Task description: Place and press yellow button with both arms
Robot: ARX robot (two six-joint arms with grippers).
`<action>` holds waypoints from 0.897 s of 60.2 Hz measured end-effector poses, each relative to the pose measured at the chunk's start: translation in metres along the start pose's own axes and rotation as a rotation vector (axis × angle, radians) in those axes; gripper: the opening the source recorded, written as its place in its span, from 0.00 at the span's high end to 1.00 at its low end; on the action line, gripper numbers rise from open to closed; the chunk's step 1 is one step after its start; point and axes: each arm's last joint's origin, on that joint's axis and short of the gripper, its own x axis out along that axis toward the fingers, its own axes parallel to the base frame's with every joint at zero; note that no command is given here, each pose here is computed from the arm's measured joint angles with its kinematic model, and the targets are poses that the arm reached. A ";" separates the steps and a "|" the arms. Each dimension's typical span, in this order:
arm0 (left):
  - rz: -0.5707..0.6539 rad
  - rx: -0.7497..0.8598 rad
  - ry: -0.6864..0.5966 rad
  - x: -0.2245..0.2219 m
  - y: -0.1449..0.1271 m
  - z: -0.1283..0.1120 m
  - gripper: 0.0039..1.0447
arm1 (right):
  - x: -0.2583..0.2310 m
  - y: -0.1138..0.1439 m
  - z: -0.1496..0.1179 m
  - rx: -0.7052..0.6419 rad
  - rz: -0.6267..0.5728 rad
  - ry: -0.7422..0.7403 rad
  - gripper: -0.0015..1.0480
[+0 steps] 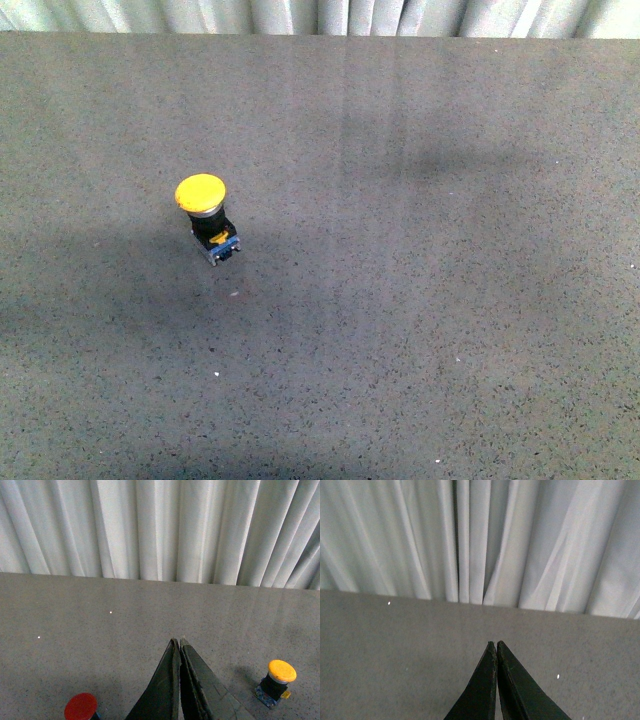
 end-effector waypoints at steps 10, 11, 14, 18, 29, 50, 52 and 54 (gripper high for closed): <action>0.000 0.000 0.000 0.000 0.000 0.000 0.99 | -0.027 -0.007 -0.013 0.000 -0.006 0.008 0.99; 0.000 0.000 0.000 0.000 0.000 0.000 0.99 | -0.028 -0.007 -0.014 0.000 -0.008 0.007 0.99; 0.000 0.000 0.000 0.000 0.000 0.000 0.99 | -0.034 -0.009 -0.016 0.001 -0.008 0.002 0.99; 0.000 0.000 0.000 0.000 0.000 0.000 0.99 | -0.043 -0.016 -0.019 0.001 0.011 0.004 0.99; 0.000 0.000 0.000 0.000 0.000 0.000 0.99 | -0.061 -0.020 -0.026 0.002 -0.004 0.005 0.99; 0.000 0.000 0.000 0.000 0.000 0.000 0.99 | -0.089 -0.020 -0.041 0.002 -0.007 -0.005 0.99; 0.000 0.000 0.000 0.000 0.000 0.000 0.99 | -0.091 -0.020 -0.043 0.002 -0.007 0.005 0.99; 0.000 0.000 0.000 0.000 0.000 0.000 0.99 | -0.092 -0.020 -0.044 0.003 -0.006 0.011 0.99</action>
